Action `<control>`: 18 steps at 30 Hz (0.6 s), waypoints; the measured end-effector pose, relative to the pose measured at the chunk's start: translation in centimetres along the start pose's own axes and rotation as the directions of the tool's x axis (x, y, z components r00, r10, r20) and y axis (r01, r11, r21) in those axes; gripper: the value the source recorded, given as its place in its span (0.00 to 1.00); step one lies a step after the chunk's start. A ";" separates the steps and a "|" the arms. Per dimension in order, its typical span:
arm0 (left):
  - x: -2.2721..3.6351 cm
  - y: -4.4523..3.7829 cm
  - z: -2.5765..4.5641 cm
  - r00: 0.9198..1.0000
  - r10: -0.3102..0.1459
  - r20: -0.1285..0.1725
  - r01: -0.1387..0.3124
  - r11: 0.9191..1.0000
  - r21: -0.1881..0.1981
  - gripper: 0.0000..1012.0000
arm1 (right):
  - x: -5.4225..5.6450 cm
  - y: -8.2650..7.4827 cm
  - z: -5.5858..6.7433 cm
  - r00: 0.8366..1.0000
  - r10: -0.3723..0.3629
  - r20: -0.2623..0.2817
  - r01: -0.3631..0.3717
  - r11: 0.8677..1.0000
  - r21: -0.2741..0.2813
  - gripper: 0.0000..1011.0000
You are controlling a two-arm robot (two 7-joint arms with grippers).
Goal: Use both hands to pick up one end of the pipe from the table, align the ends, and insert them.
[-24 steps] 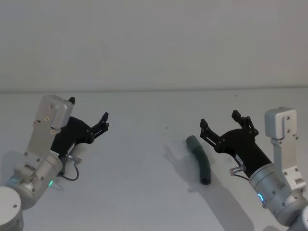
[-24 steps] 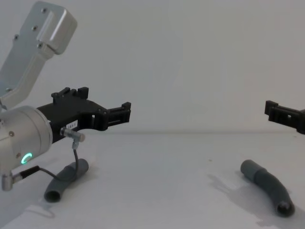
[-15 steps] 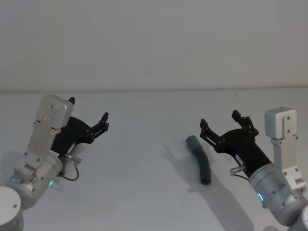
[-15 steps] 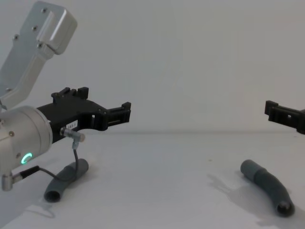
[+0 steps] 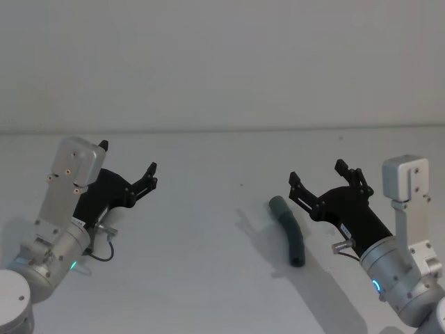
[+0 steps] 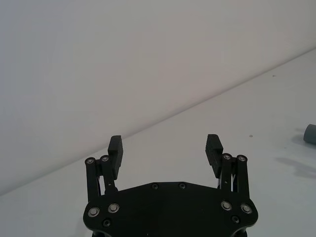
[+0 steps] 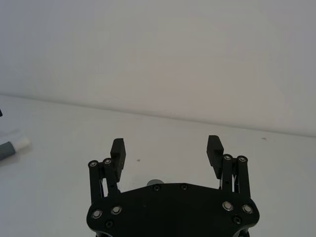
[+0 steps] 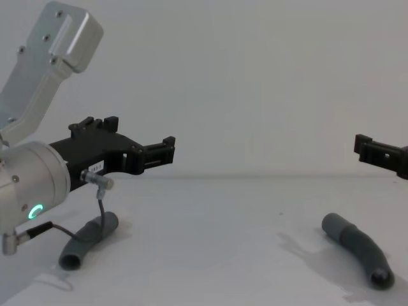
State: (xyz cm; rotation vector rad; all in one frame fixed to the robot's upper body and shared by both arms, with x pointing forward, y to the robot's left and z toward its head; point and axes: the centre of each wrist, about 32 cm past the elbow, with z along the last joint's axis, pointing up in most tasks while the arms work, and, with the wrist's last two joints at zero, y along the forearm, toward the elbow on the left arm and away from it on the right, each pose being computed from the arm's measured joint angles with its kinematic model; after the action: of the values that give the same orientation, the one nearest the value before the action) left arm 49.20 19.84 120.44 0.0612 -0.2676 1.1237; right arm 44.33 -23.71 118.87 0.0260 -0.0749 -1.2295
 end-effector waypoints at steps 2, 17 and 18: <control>0.00 0.00 0.00 1.000 0.000 0.000 0.000 1.000 0.000 0.99 | 0.0 0.0 0.0 1.000 0.000 0.000 0.000 1.000 0.000 0.99; 0.00 0.00 0.00 1.000 0.000 0.000 0.000 1.000 0.000 0.99 | 0.0 0.0 0.0 1.000 0.000 0.000 0.000 1.000 0.000 0.99; 0.00 0.00 0.00 1.000 0.000 0.000 0.000 1.000 0.000 0.99 | 0.0 0.0 0.0 1.000 0.000 0.000 0.000 1.000 0.000 0.99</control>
State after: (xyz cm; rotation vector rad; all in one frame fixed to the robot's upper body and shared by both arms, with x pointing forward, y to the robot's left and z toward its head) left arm 49.20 19.84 120.44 0.0612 -0.2676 1.1237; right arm 44.33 -23.71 118.87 0.0260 -0.0749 -1.2295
